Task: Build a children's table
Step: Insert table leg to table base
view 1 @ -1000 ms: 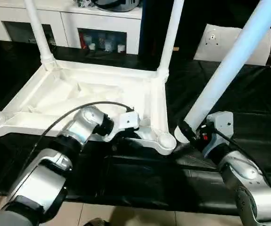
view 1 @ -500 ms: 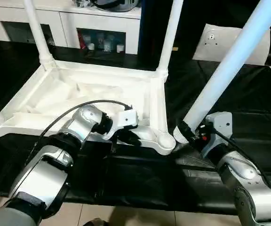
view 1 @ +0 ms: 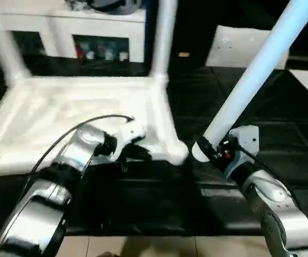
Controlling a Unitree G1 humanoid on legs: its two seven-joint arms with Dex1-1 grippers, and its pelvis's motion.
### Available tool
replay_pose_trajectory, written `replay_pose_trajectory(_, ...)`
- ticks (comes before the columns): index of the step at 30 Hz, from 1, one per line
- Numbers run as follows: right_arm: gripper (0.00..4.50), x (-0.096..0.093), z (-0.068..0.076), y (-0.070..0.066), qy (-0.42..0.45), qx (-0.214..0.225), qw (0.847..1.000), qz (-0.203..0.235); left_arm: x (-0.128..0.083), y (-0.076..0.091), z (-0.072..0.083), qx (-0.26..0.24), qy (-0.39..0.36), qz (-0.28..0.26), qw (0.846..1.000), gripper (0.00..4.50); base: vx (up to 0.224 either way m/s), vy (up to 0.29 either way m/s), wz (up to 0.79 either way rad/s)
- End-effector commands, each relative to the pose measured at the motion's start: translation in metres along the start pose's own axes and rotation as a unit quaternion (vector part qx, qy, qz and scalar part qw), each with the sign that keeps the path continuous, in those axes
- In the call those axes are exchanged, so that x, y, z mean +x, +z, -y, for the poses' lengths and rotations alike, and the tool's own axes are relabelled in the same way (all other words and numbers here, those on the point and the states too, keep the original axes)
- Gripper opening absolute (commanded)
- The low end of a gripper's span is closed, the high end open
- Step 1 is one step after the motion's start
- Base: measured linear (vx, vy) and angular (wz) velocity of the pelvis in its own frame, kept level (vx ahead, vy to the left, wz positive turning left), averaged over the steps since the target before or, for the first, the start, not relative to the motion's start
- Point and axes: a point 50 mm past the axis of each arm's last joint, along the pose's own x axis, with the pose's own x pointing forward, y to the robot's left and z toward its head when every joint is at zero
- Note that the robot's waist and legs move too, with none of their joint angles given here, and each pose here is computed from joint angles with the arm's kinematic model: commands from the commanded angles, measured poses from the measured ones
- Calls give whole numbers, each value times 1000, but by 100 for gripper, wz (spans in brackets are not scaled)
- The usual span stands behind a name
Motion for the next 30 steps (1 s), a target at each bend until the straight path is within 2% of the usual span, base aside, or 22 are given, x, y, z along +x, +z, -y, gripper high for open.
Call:
replay_pose_trajectory(1,190,6,-4,4,14,5,1000,6,-12,-25,-5,-69,80,-34,994,0,0,0,0)
replay_pose_trajectory(4,190,7,-4,5,16,5,1000,7,-12,-22,0,-64,88,-27,994,0,0,0,0)
replay_pose_trajectory(6,190,9,-4,5,14,6,1000,7,-10,-14,7,-47,70,5,996,0,0,0,0)
replay_pose_trajectory(7,190,12,-4,5,9,7,1000,6,-7,-9,15,-42,45,24,998,0,0,0,0)
replay_pose_trajectory(8,190,12,-4,5,8,7,1000,5,-7,-9,16,-42,44,25,998,0,0,0,0)
replay_pose_trajectory(10,190,18,-8,6,21,24,999,-4,-5,-7,27,17,0,27,999,0,0,0,0)
replay_pose_trajectory(16,190,31,-13,12,52,15,999,0,-6,-12,32,56,-32,16,998,0,0,0,0)
replay_pose_trajectory(21,190,48,-20,16,113,-13,993,35,-8,-12,30,84,-55,19,995,0,0,0,0)
replay_pose_trajectory(24,190,53,-21,13,116,-18,993,21,-8,-12,28,100,-69,11,993,0,0,0,0)
replay_pose_trajectory(26,190,54,-23,6,138,2,990,-26,-8,-10,28,100,-80,17,992,0,0,0,0)
replay_pose_trajectory(27,190,54,-23,6,138,2,990,-26,-8,-10,28,100,-80,17,992,0,0,0,0)
replay_pose_trajectory(30,190,54,-28,-2,191,16,980,-48,-10,-9,27,104,-100,14,989,0,0,0,0)
